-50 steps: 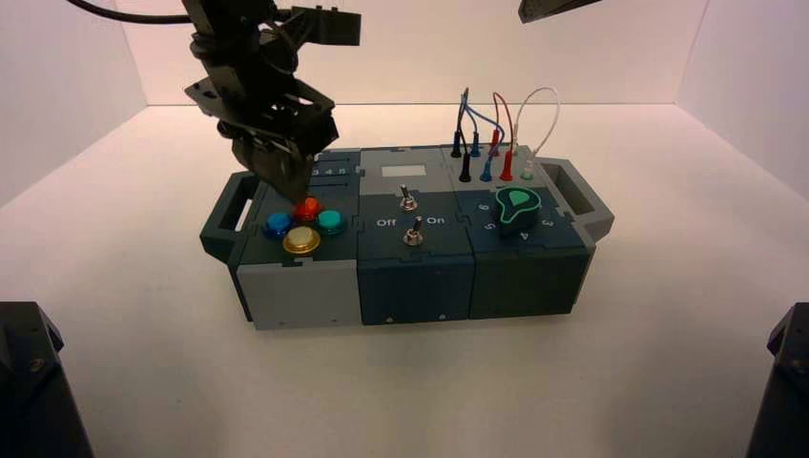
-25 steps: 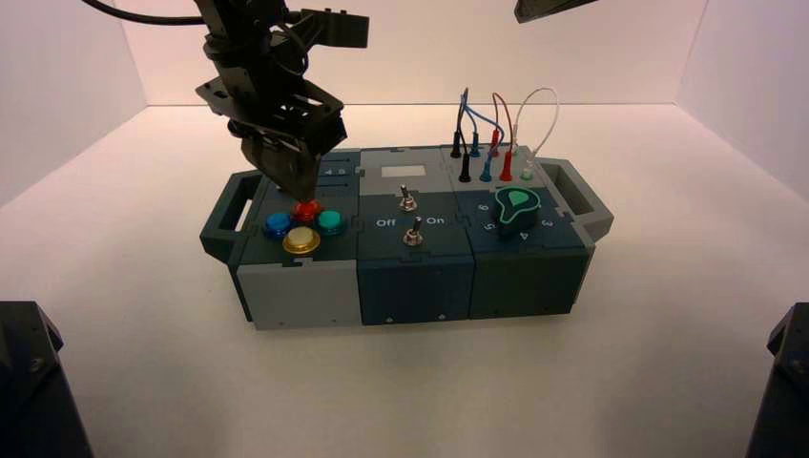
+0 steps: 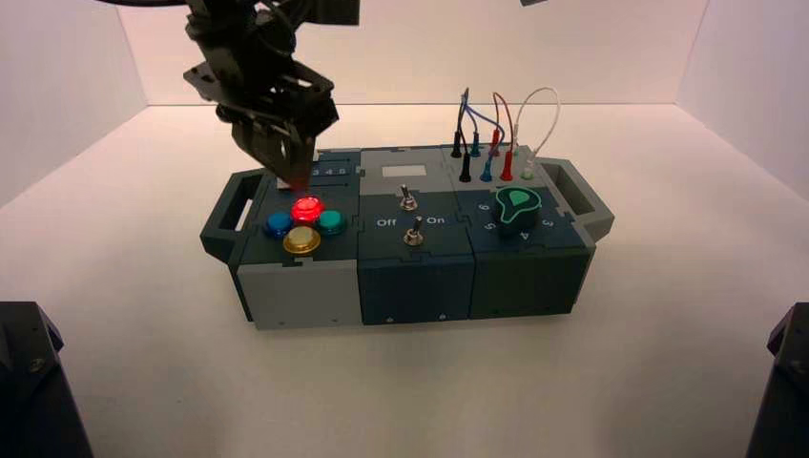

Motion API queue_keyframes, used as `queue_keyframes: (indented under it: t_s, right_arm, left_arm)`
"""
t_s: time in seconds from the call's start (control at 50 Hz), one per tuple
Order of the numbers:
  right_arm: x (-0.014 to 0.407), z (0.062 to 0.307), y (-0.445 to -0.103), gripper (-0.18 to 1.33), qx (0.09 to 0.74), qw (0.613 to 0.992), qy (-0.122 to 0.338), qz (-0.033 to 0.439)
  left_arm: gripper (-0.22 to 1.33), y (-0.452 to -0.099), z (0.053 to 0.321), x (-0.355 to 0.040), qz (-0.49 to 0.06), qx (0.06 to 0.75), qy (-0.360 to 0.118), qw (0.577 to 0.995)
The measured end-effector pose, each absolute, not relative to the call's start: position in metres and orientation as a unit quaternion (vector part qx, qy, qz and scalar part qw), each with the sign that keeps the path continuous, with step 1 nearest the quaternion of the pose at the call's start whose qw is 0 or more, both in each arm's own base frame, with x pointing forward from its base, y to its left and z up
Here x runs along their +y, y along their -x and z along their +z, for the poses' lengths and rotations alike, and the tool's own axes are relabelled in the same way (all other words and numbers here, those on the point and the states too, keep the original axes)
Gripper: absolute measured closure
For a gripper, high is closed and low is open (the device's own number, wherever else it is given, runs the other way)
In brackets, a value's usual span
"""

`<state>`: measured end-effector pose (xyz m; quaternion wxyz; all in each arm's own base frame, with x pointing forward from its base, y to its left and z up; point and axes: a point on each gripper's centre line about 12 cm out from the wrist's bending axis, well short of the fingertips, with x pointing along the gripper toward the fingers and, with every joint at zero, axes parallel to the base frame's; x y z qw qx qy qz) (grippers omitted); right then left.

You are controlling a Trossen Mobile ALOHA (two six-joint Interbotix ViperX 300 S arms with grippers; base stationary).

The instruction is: Push the red button with the left gripper.

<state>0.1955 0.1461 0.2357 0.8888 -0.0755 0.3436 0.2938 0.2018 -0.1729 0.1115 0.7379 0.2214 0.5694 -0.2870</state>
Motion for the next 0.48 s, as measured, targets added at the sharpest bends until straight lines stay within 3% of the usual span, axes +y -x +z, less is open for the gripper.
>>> queue_keyframes:
  t_s: [0.48]
  right_arm:
    - [0.1489,0.2297,-0.1967,1.29,0.356,0.884,0.075,0.294]
  left_arm:
    - [1.27,-0.2015,0.1136,-0.1730,-0.290,0.565,-0.223,0.740]
